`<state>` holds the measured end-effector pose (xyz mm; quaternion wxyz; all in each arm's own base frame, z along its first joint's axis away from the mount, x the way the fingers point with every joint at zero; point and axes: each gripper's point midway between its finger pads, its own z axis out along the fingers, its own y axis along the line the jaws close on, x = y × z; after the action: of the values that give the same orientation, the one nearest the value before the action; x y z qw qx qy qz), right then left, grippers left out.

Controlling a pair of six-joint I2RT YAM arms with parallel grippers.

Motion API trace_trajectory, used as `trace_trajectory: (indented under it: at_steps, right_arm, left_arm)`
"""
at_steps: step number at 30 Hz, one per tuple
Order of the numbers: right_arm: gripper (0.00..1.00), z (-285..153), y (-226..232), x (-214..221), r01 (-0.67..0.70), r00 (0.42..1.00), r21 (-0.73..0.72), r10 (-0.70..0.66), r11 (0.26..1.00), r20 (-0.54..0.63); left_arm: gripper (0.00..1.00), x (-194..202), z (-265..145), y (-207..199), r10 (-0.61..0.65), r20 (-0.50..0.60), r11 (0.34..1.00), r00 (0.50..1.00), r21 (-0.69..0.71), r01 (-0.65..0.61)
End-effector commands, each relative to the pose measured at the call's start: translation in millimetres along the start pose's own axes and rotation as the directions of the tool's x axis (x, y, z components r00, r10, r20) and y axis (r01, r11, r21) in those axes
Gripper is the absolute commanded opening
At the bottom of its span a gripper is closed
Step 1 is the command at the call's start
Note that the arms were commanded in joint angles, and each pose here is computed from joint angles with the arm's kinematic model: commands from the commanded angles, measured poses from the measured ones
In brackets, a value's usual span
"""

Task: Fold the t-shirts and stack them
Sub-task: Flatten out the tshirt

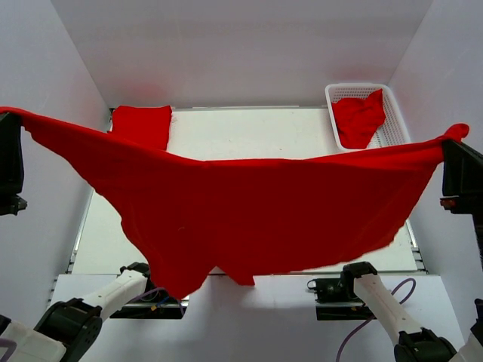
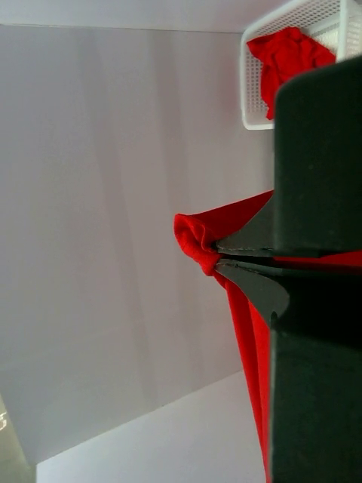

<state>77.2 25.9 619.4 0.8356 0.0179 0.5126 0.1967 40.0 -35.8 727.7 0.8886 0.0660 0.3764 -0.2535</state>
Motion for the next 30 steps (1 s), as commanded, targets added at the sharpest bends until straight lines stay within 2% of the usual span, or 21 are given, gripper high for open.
trace_trajectory:
  at_steps: [1, 2, 4, 5, 7, 8, 11, 12, 13, 14, 15, 16, 19, 20, 22, 23, 25, 26, 27, 28, 30]
  right_arm:
    - [0.0, 18.1, -8.0, 21.0, -0.005, 0.999, 0.031, 0.007, 1.0, -0.05]
    - [0.0, 25.4, -13.3, 42.8, -0.013, 0.995, 0.045, 0.018, 0.999, -0.101]
    - [0.0, 36.3, -20.9, 57.7, -0.024, 0.992, 0.076, 0.033, 0.997, -0.12]
    - [0.0, 46.2, -31.0, 94.7, -0.031, 0.979, 0.108, 0.052, 0.994, -0.199]
    - [0.0, 55.9, -39.2, 113.9, -0.038, 0.973, 0.139, 0.068, 0.99, -0.221]
    - [0.0, 63.0, -50.3, 153.1, -0.031, 0.953, 0.168, 0.08, 0.985, -0.292]
    - [0.0, 74.5, -61.2, 207.6, -0.043, 0.919, 0.192, 0.115, 0.98, -0.378]
    - [0.0, 71.4, -71.5, 248.7, -0.044, 0.883, 0.227, 0.145, 0.973, -0.447]
    - [0.0, 73.4, -74.3, 263.0, -0.046, 0.87, 0.234, 0.154, 0.971, -0.468]
    - [0.0, 81.1, -76.1, 277.6, -0.052, 0.862, 0.232, 0.161, 0.971, -0.481]
    - [0.0, 77.0, -84.4, 312.9, -0.046, 0.822, 0.26, 0.185, 0.964, -0.538]
    - [0.0, 82.0, -85.5, 320.5, -0.054, 0.821, 0.26, 0.191, 0.964, -0.539]
    - [0.0, 89.1, -101.5, 377.7, -0.026, 0.755, 0.303, 0.218, 0.952, -0.619]
    - [0.0, 93.7, -111.3, 412.7, -0.003, 0.705, 0.324, 0.232, 0.946, -0.67]
    - [0.0, 101.3, -114.7, 433.2, -0.003, 0.68, 0.329, 0.243, 0.944, -0.692]
    - [0.0, 105.9, -120.7, 453.3, 0.014, 0.649, 0.337, 0.248, 0.941, -0.719]
    - [0.0, 120.8, -133.3, 489.7, 0.055, 0.603, 0.35, 0.248, 0.935, -0.758]
    - [0.0, 125.5, -137.3, 496.6, 0.066, 0.598, 0.356, 0.248, 0.932, -0.762]
    - [0.0, 124.4, -149.1, 517.1, 0.11, 0.57, 0.379, 0.254, 0.919, -0.781]
    - [0.0, 131.9, -155.9, 534.1, 0.132, 0.548, 0.375, 0.248, 0.918, -0.799]
    - [0.0, 146.3, -164.2, 542.4, 0.156, 0.546, 0.382, 0.242, 0.911, -0.802]
  left_arm:
    - [0.0, 44.2, 34.6, 12.2, 0.014, -0.093, 1.0, 0.996, -0.021, -0.016]
    - [0.0, 54.5, 39.7, 14.5, 0.012, -0.115, 1.0, 0.993, -0.025, -0.015]
    - [0.0, 94.4, 54.2, 29.1, 0.002, -0.199, 0.997, 0.98, -0.074, -0.018]
    - [0.0, 101.5, 56.9, 38.9, 0.012, -0.205, 0.993, 0.979, -0.116, -0.037]
    - [0.0, 153.7, 71.1, 60.0, 0.01, -0.299, 0.981, 0.954, -0.181, -0.068]
    - [0.0, 172.4, 74.3, 67.0, 0.017, -0.334, 0.976, 0.943, -0.199, -0.088]
    - [0.0, 255.3, 80.2, 107.9, 0.023, -0.472, 0.931, 0.882, -0.311, -0.191]
    - [0.0, 291.5, 78.5, 116.3, 0.014, -0.523, 0.924, 0.852, -0.318, -0.211]
    - [0.0, 314.7, 77.3, 123.9, 0.009, -0.555, 0.915, 0.832, -0.331, -0.231]
    - [0.0, 362.7, 70.5, 136.4, -0.006, -0.629, 0.901, 0.778, -0.341, -0.269]
    - [0.0, 386.0, 66.3, 146.0, -0.013, -0.661, 0.889, 0.75, -0.35, -0.294]
    - [0.0, 405.4, 65.8, 152.3, -0.016, -0.677, 0.881, 0.736, -0.357, -0.309]
    - [0.0, 484.1, 53.6, 168.9, -0.048, -0.761, 0.867, 0.647, -0.353, -0.351]
    - [0.0, 500.7, 49.5, 177.5, -0.055, -0.777, 0.86, 0.627, -0.356, -0.366]
    - [0.0, 531.8, 43.5, 189.5, -0.065, -0.802, 0.848, 0.594, -0.358, -0.391]
    - [0.0, 561.8, 37.0, 202.0, -0.077, -0.824, 0.839, 0.562, -0.357, -0.41]
    - [0.0, 587.8, 32.1, 219.3, -0.09, -0.841, 0.826, 0.534, -0.363, -0.432]
    - [0.0, 595.2, 40.1, 224.4, -0.101, -0.834, 0.827, 0.542, -0.373, -0.421]
    - [0.0, 632.3, 28.3, 234.8, -0.121, -0.864, 0.827, 0.49, -0.36, -0.432]
    - [0.0, 647.3, 24.5, 240.1, -0.132, -0.875, 0.831, 0.465, -0.354, -0.43]
    - [0.0, 668.3, 32.4, 247.3, -0.149, -0.873, 0.845, 0.465, -0.357, -0.399]
